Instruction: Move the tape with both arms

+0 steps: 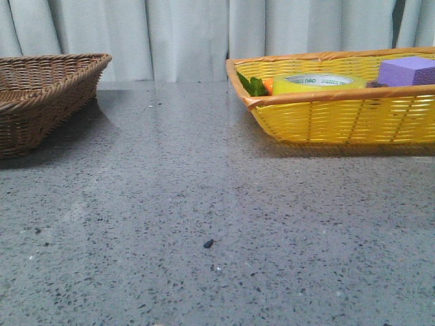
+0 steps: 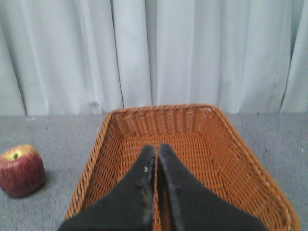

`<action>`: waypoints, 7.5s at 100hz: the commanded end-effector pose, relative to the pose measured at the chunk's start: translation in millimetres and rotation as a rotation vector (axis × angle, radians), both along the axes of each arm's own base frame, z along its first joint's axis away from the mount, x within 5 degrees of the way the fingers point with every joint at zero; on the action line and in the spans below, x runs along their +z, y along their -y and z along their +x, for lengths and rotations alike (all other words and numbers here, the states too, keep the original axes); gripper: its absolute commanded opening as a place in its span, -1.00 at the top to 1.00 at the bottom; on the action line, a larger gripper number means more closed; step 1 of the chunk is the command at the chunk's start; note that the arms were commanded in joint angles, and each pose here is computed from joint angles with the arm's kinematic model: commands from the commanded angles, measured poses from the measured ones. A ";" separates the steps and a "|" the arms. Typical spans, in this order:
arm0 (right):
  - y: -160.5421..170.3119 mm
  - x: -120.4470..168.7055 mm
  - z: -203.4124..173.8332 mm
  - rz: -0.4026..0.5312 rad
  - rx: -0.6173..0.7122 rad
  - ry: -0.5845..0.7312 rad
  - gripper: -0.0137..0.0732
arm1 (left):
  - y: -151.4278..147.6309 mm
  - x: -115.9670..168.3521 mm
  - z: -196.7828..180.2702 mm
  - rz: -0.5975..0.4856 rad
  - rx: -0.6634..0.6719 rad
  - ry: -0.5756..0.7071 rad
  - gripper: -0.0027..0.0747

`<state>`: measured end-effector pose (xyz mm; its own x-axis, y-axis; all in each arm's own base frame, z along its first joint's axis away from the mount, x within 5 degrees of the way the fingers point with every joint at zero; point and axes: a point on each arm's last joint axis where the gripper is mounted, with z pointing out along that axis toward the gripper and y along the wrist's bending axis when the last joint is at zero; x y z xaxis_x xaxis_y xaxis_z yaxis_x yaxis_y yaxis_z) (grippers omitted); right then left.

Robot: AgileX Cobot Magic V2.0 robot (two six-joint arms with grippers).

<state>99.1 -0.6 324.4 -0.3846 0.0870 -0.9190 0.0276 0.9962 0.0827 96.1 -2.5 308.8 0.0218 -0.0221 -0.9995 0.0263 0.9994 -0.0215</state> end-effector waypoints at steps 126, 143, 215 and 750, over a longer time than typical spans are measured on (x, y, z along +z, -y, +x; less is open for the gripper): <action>-120.8 3.9 287.0 -0.085 0.428 -0.677 -0.20 | -0.2 24.4 -0.9 -0.039 -0.002 0.166 0.98; -122.1 -6.4 291.9 -0.087 0.427 -0.702 -0.16 | -0.2 24.4 -0.9 -0.039 -0.002 0.166 0.98; -122.4 39.8 291.0 -0.091 0.443 -0.632 0.53 | -0.2 24.4 -0.9 -0.039 -0.002 0.166 0.98; -2.4 100.7 -15.3 -0.199 0.109 0.115 0.84 | 242.6 25.4 156.5 0.493 -0.741 -0.826 0.77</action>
